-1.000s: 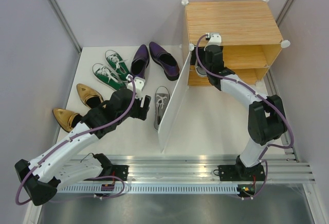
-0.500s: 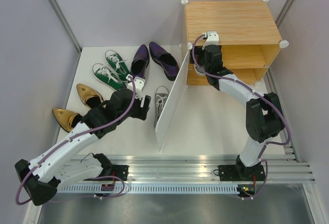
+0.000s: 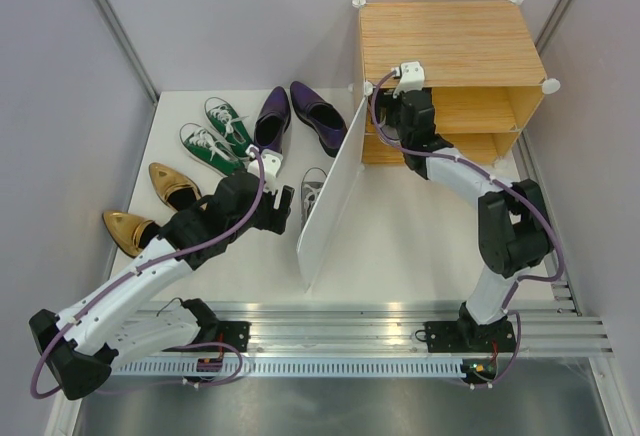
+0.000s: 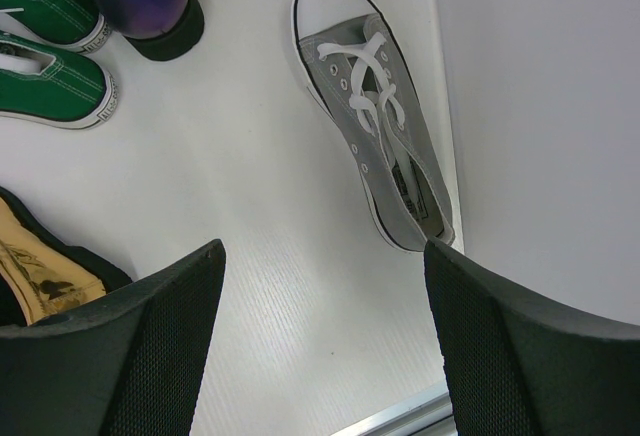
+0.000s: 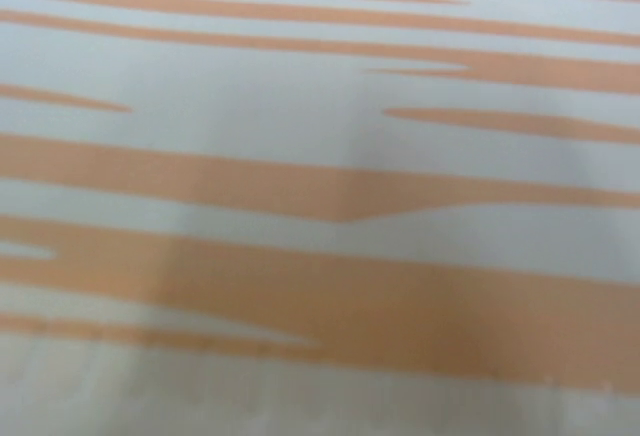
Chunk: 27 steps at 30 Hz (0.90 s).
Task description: Place and organize the shoes in the shoe cabinet
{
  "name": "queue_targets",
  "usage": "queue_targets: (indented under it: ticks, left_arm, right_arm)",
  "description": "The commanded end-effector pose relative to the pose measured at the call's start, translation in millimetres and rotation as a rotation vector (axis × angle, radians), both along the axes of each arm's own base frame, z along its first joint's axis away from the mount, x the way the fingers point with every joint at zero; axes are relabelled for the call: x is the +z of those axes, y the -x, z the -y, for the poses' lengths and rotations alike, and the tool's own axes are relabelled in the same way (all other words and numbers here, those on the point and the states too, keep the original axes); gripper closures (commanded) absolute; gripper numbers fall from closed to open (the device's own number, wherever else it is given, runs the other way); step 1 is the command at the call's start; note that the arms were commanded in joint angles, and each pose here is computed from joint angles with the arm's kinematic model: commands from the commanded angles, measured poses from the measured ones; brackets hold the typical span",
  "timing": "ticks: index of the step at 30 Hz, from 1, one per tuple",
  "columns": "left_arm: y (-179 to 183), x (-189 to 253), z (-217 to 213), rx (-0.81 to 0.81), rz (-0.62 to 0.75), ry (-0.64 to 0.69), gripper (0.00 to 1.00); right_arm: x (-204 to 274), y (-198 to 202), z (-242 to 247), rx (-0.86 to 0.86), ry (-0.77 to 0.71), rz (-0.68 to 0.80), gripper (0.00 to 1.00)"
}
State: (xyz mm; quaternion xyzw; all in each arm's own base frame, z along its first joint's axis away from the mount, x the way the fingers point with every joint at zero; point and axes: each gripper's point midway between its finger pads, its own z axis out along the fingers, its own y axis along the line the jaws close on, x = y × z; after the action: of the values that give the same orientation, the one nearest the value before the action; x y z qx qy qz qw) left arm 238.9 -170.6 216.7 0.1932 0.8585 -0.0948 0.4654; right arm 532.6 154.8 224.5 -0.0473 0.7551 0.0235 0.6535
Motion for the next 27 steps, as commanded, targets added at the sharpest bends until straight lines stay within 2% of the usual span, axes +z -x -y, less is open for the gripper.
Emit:
queue_targets:
  ticks: [1, 8, 19, 27]
  left_arm:
    - [-4, 4, 3, -0.016, 0.027, -0.002, 0.16]
    - [-5, 3, 3, -0.014, 0.028, -0.006, 0.16]
    - [-5, 2, 2, -0.013, 0.024, -0.011, 0.16]
    - [-6, 1, 2, -0.009, 0.026, -0.012, 0.16]
  right_arm:
    - [3, 8, -8, 0.066, 0.095, 0.026, 0.02]
    - [-1, 7, -8, 0.091, 0.159, 0.069, 0.02]
    - [61, 27, -33, 0.223, -0.007, 0.138, 0.02]
    - [79, 35, -35, 0.239, -0.057, 0.17, 0.02]
